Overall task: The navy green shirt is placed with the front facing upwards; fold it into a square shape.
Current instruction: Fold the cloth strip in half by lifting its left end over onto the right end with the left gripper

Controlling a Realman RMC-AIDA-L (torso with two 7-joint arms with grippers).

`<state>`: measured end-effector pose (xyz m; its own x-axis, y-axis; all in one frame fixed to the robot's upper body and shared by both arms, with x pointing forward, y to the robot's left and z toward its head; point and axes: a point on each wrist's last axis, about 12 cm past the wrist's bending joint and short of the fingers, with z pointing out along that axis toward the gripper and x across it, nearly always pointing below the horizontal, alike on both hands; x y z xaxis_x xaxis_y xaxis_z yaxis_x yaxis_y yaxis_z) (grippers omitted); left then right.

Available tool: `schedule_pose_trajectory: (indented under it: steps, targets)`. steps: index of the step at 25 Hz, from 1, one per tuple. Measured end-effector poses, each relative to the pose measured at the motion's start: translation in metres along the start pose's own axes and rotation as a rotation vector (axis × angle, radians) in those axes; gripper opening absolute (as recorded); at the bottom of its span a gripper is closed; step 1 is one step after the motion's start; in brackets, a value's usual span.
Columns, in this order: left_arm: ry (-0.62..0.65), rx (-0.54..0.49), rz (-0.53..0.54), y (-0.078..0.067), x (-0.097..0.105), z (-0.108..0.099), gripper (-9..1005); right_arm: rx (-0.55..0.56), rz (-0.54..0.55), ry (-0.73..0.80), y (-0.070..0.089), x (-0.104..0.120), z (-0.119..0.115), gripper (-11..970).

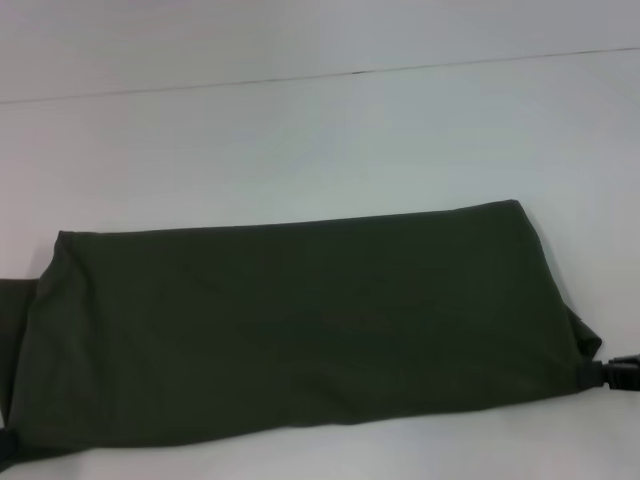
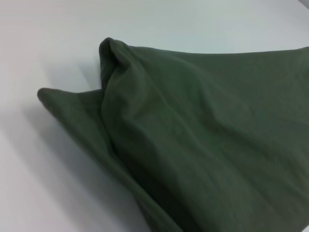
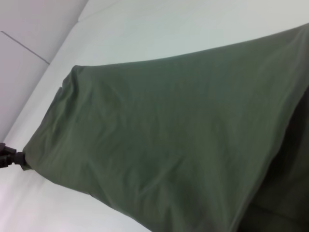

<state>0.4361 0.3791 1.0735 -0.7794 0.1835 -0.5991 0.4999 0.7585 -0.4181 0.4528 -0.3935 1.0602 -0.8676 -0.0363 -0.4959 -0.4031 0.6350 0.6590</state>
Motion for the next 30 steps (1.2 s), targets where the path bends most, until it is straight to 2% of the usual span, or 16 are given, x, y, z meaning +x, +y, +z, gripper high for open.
schedule_pose_trajectory:
  steps: [7,22,30]
  targets:
    - [-0.013,0.003,-0.012,-0.0005,0.0066,-0.0074,20,-0.004,0.001,0.019,0.0006,0.0035,-0.0002,4]
    - [0.002,0.001,-0.017,0.0012,0.0052,-0.0057,21,0.014,0.017,0.024,-0.0015,0.0019,0.0000,8]
    - [-0.013,-0.013,-0.033,0.0034,0.0043,-0.0083,63,0.035,0.031,0.048,-0.0035,-0.0042,0.0016,11]
